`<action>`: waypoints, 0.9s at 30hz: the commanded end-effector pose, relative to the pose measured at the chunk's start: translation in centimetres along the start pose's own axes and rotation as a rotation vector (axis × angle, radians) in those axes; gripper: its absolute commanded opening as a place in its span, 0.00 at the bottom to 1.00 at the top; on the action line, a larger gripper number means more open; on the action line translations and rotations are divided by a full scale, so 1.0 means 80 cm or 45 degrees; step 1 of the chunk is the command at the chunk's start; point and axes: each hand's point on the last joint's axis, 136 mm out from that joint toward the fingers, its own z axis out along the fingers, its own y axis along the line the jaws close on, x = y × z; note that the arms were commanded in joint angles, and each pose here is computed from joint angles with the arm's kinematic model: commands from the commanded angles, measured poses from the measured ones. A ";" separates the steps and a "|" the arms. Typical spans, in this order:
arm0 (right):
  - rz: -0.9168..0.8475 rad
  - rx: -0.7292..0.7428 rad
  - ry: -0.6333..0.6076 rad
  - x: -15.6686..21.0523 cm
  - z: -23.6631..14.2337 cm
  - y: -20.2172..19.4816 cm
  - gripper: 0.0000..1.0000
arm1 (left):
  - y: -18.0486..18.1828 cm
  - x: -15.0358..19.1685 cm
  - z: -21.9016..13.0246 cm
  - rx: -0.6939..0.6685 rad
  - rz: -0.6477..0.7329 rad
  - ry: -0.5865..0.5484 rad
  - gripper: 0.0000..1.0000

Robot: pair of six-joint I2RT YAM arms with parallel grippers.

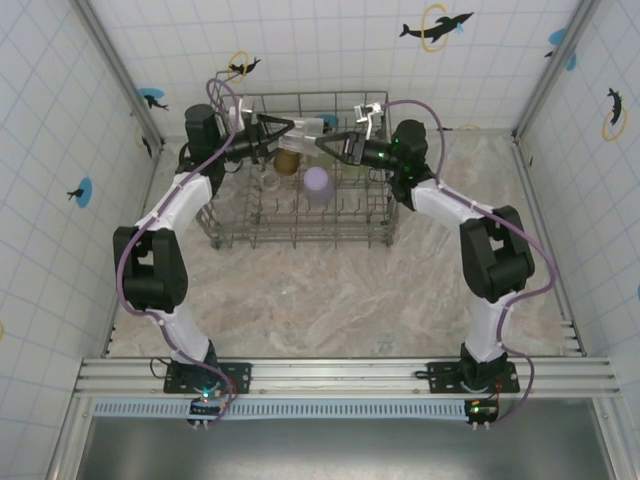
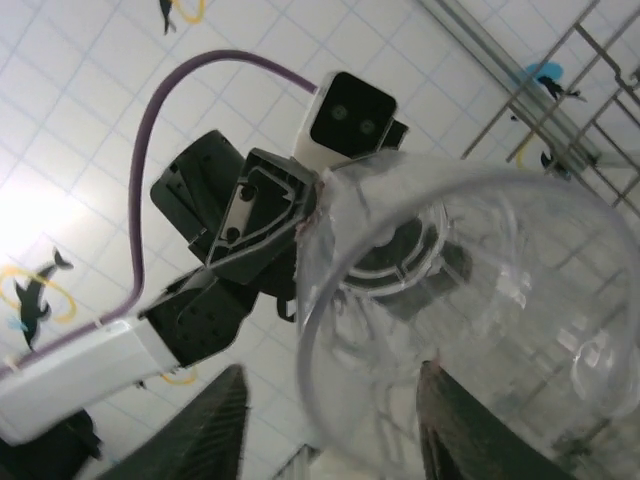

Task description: Load the cups into the dish rack

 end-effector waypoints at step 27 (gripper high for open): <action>-0.240 0.614 0.019 0.087 -0.147 0.005 0.95 | 0.175 -0.156 -0.110 -1.583 0.785 -0.167 0.00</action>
